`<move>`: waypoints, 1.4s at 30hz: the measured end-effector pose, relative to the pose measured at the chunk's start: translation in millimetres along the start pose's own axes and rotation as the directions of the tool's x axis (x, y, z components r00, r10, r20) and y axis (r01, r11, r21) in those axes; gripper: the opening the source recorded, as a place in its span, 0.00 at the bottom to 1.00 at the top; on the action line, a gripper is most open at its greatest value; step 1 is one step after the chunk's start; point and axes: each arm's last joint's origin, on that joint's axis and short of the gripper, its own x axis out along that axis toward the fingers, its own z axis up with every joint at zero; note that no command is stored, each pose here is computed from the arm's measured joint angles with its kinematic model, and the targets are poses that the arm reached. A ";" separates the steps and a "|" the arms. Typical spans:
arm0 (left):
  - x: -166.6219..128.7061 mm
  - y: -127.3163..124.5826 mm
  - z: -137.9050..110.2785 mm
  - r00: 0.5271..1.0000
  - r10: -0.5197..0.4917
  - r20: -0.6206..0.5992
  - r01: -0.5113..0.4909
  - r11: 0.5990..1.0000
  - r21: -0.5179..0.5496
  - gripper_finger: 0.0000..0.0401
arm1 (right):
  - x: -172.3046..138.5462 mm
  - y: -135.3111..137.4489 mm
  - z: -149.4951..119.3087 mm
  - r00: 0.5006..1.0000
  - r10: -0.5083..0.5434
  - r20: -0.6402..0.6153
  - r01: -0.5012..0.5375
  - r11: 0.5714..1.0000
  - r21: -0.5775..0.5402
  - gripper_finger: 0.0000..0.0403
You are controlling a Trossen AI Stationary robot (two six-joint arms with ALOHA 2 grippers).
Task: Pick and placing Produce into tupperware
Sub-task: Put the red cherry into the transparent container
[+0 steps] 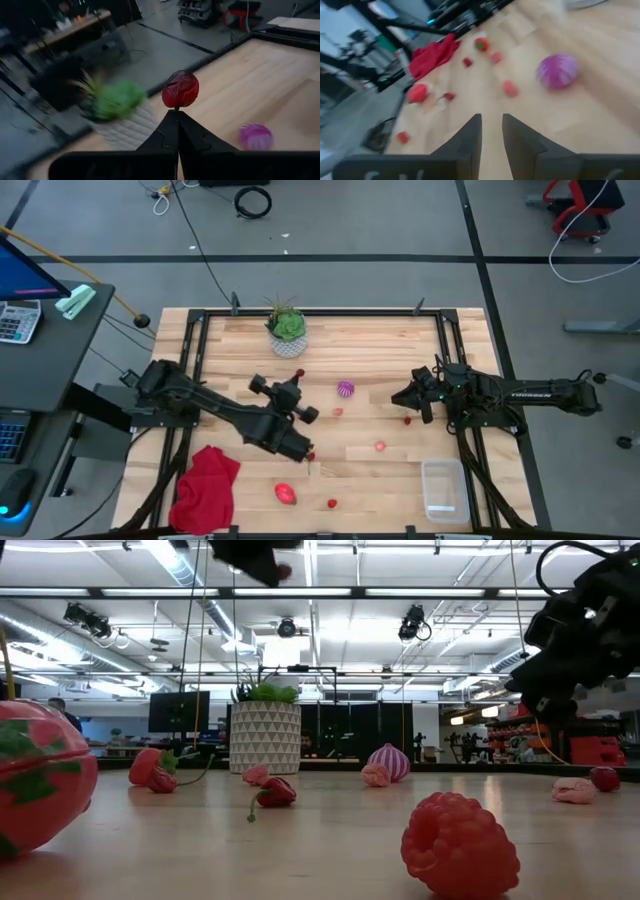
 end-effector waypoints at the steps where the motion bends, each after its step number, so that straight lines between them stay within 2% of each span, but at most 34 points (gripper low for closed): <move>1: 4.4 -5.5 -5.7 1.000 -0.013 -0.005 0.013 1.000 -0.014 0.00 | 0.1 -0.8 0.3 1.000 -0.025 0.013 0.025 1.000 -0.001 0.21; 4: 16.4 -26.7 -9.1 0.994 -0.106 -0.026 0.105 0.994 -0.041 0.00 | -0.1 -3.2 1.8 0.992 -0.107 0.063 0.109 0.993 -0.032 0.21; 6: 27.1 -43.0 -4.7 0.968 -0.247 -0.049 0.246 0.969 -0.028 0.00 | -0.3 -4.5 2.7 0.984 -0.155 0.092 0.162 0.984 -0.073 0.21; 7: 33.1 -50.6 -0.4 0.938 -0.345 -0.043 0.344 0.939 -0.025 0.00 | -0.5 -5.3 3.1 0.978 -0.181 0.108 0.192 0.977 -0.098 0.21; 9: 45.7 -60.1 12.4 0.847 -0.531 0.030 0.532 0.846 -0.036 0.00 | -1.0 -6.9 4.1 0.961 -0.239 0.143 0.259 0.955 -0.145 0.21; 10: 52.3 -61.4 18.3 0.801 -0.593 0.081 0.597 0.801 -0.043 0.00 | -1.2 -7.6 4.6 0.952 -0.263 0.157 0.287 0.944 -0.163 0.21; 11: 59.3 -60.6 22.2 0.778 -0.616 0.121 0.625 0.779 -0.054 0.00 | -1.4 -8.1 4.9 0.945 -0.280 0.167 0.308 0.934 -0.181 0.21; 16: 97.4 -47.7 22.1 0.821 -0.558 0.116 0.570 0.812 -0.125 0.00 | -1.7 -8.7 5.4 0.936 -0.301 0.182 0.338 0.911 -0.235 0.21; 18: 112.4 -46.6 14.9 0.819 -0.561 0.121 0.574 0.796 -0.191 0.00 | -1.7 -8.7 5.4 0.936 -0.301 0.182 0.337 0.918 -0.211 0.21; 20: 125.1 -48.5 1.1 0.804 -0.575 0.151 0.594 0.771 -0.228 0.00 | -1.6 -8.5 5.2 0.939 -0.294 0.177 0.320 0.936 -0.145 0.21; 22: 134.2 -53.2 -9.7 0.756 -0.616 0.222 0.654 0.721 -0.229 0.00 | -1.0 -8.0 4.7 0.949 -0.272 0.160 0.292 0.949 -0.116 0.21; 25: 143.2 -60.0 -17.1 0.667 -0.662 0.341 0.742 0.628 -0.233 0.00 | -0.5 -6.6 3.9 0.966 -0.223 0.133 0.244 0.954 -0.175 0.21; 27: 148.8 -65.0 -25.3 0.640 -0.677 0.364 0.766 0.601 -0.229 0.01 | -0.1 -4.5 4.0 0.979 -0.168 0.114 0.190 0.958 -0.214 0.21; 31: 154.7 -70.8 -39.4 0.646 -0.683 0.342 0.761 0.609 -0.223 0.02 | 0.8 3.4 3.6 0.998 -0.004 0.060 0.018 0.972 -0.235 0.21; 34: 154.7 -72.1 -40.7 0.643 -0.683 0.346 0.764 0.606 -0.223 0.01 | 1.1 10.4 5.0 0.995 0.073 0.068 -0.058 0.977 -0.207 0.21; 39: 154.1 -72.5 -40.9 0.641 -0.685 0.348 0.763 0.618 -0.188 0.02 | 1.6 21.2 6.6 0.984 0.149 0.103 -0.127 0.972 -0.196 0.21; 42: 154.5 -72.2 -40.8 0.642 -0.683 0.348 0.762 0.621 -0.186 0.03 | 2.1 23.5 6.4 0.984 0.117 0.137 -0.096 0.984 -0.153 0.21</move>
